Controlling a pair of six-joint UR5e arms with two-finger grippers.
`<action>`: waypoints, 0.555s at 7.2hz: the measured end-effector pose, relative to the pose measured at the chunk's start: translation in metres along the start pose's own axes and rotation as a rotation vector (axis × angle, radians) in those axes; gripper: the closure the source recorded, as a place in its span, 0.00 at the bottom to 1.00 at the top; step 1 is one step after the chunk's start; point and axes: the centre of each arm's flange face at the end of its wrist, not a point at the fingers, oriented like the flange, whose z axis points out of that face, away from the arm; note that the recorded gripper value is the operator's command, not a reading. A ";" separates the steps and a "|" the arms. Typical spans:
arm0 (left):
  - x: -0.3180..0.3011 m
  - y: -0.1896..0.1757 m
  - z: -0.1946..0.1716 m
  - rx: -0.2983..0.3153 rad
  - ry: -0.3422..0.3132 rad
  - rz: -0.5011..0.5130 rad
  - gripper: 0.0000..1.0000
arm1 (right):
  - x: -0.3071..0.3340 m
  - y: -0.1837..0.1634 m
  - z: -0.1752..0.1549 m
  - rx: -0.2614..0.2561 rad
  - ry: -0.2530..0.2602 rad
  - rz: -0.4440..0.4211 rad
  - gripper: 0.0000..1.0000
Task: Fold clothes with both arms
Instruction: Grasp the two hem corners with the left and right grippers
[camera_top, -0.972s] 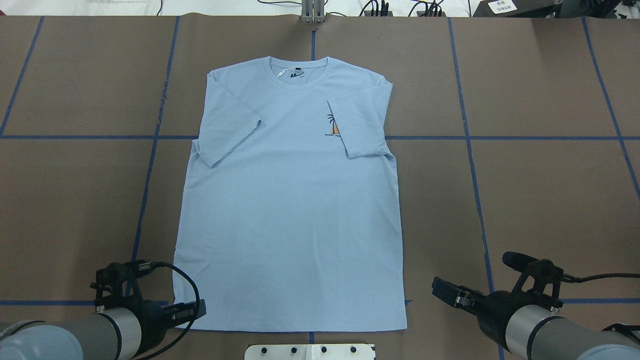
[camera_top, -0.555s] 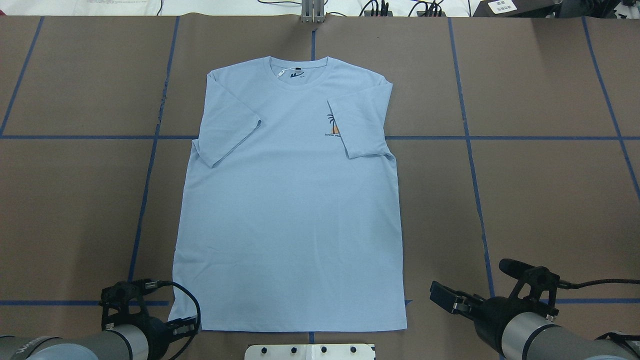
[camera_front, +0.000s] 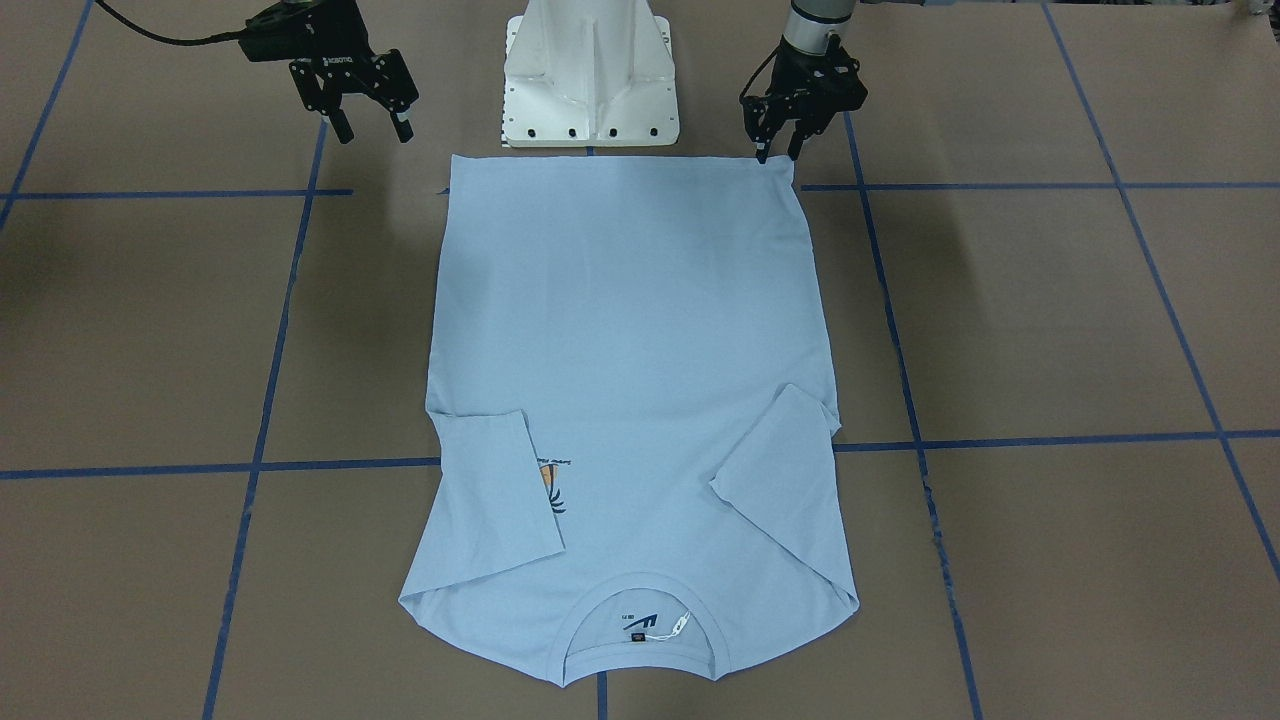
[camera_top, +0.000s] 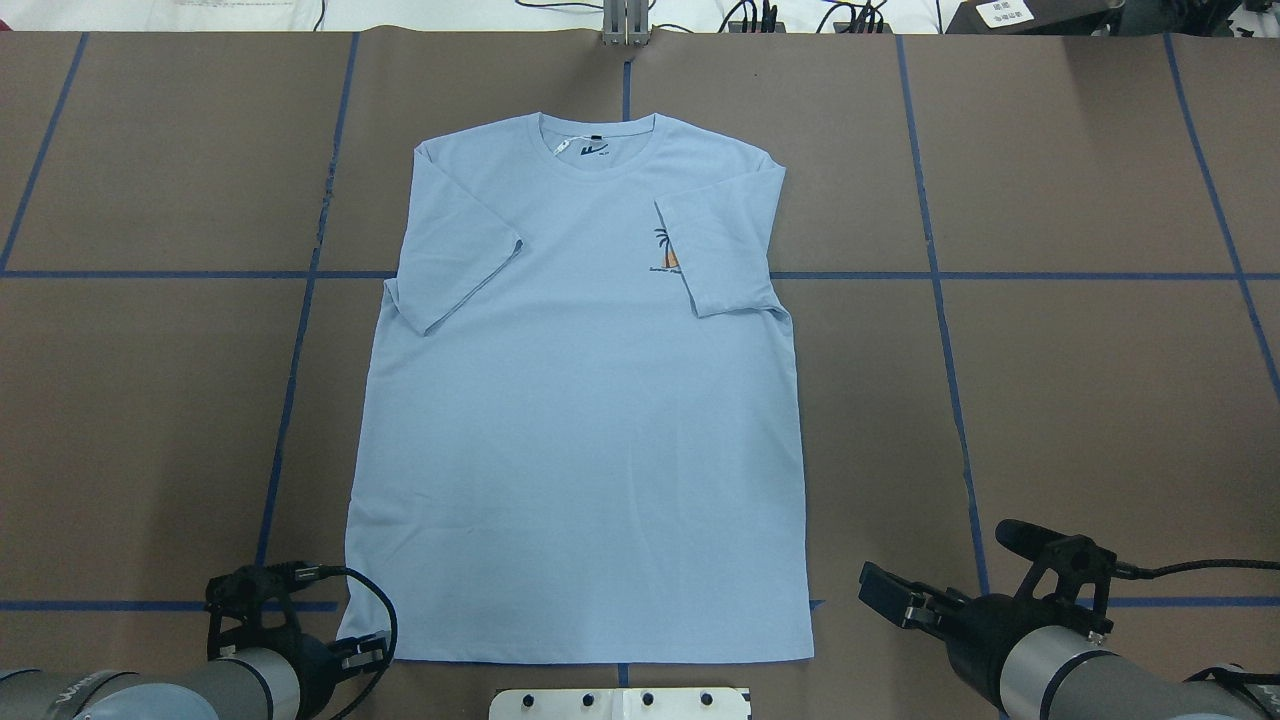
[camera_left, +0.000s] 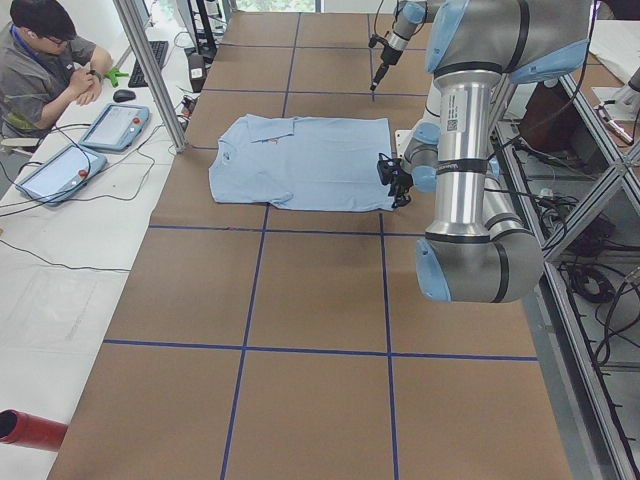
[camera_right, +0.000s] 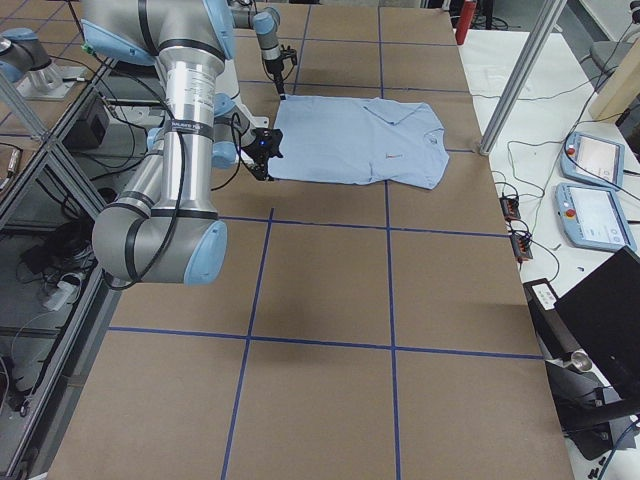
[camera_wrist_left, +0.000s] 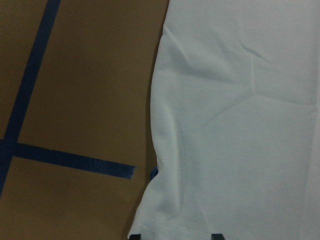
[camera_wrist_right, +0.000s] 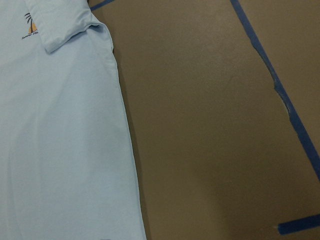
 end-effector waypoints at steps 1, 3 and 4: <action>0.000 -0.001 0.001 0.003 -0.002 0.016 0.44 | 0.000 0.000 0.000 0.000 0.000 0.000 0.03; -0.002 -0.004 0.004 0.008 -0.008 0.033 0.44 | -0.002 0.001 0.000 -0.001 -0.005 0.003 0.03; -0.004 -0.004 0.005 0.009 -0.012 0.044 0.44 | -0.004 0.002 0.002 -0.002 -0.009 0.005 0.03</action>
